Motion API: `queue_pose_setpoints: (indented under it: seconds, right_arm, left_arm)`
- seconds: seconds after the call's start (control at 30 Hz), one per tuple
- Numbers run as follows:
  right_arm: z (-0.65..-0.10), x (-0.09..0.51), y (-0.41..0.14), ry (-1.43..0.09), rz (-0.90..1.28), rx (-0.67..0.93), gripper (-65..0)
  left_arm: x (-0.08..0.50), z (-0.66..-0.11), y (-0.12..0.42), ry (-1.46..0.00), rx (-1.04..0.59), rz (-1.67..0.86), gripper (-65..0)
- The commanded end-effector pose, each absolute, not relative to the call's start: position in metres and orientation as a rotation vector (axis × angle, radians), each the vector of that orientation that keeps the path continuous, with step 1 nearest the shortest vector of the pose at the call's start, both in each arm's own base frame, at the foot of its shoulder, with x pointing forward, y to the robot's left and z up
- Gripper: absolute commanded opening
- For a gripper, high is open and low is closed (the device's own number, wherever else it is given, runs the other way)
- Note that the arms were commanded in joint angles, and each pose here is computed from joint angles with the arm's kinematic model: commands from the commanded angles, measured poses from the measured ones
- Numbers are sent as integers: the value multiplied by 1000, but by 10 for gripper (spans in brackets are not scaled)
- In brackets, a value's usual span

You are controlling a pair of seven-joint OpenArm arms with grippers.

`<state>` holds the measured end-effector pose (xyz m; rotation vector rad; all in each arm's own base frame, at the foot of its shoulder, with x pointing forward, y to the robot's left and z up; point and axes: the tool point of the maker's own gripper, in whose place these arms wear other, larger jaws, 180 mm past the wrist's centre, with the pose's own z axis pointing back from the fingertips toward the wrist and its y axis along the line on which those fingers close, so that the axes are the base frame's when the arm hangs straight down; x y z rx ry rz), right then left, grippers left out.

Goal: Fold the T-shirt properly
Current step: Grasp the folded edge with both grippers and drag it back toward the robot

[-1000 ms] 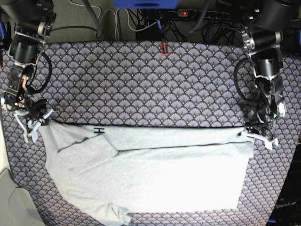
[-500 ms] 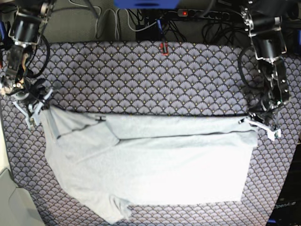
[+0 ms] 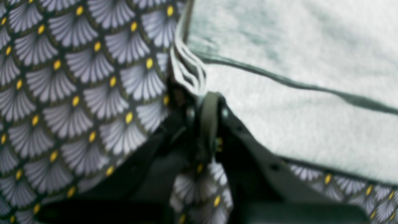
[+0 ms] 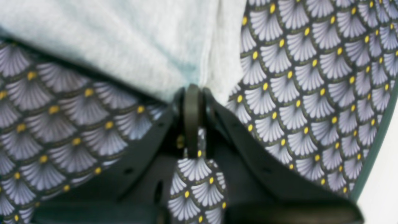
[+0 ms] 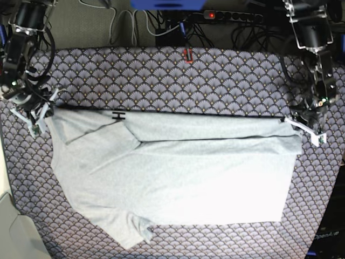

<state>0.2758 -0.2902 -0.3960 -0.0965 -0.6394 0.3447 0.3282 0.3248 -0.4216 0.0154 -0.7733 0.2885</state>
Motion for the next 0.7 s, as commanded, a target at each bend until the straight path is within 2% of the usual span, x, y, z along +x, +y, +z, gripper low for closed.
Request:
queue_pose_setpoints:
  seconds: [0.0, 0.37, 0.67]
  right_arm:
    - [-387, 276, -295, -660, 353, -113, -650]
    - [-390, 233, -279, -623, 407, -108, -650]
    - [-383, 212, -296, -618, 351, -148, -650]
  left_arm:
    - [333, -405, 339, -815, 58, 277, -645]
    - [301, -408, 332, -795, 78, 222, -645]
    - [280, -400, 360, -733, 110, 307, -645]
